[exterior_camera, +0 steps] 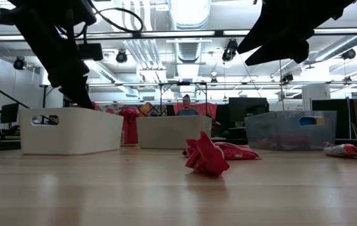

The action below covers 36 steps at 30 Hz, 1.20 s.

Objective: Sort candy
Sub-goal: Put the orange chocolate into the white bin, then put the red chocolate into the black bin

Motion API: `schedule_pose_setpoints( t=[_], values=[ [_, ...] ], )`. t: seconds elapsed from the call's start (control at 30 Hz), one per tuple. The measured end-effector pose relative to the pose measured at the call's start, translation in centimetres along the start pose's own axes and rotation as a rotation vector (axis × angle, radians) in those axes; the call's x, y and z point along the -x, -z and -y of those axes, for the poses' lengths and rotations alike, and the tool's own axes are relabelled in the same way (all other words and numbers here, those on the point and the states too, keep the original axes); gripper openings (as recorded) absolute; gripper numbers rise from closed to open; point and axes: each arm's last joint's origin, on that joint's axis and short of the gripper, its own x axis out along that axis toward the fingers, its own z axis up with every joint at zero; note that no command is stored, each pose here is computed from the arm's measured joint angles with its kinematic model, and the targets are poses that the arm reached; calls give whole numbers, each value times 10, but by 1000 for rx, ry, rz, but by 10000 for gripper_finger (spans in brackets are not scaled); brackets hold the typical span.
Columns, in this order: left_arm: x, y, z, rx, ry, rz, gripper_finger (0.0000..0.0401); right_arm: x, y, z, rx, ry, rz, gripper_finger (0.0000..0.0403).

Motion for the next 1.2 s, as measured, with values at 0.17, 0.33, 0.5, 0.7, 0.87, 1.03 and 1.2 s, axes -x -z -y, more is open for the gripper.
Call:
schedule_pose_setpoints(
  t=[0.17,0.33,0.5,0.7,0.87,1.03,1.2],
  values=[
    [-6,1,1,-16,-60,-3,45,0,0,0,-2,0,0,226],
    [-8,2,3,-25,-61,-21,78,-1,0,-1,-3,-1,0,226],
    [-9,2,4,-12,-49,-29,109,0,-1,-1,-68,-5,3,226],
    [-8,1,4,7,-41,-30,125,-1,1,-1,-151,-13,-11,226],
    [-5,-4,5,18,-20,-38,140,-2,3,-3,-199,-43,-49,226],
    [0,-10,4,21,-25,-34,171,-2,-1,-7,-246,-94,-36,226],
    [3,-12,3,13,-26,-49,192,-2,-8,-13,-296,-180,-9,226]
  ],
)
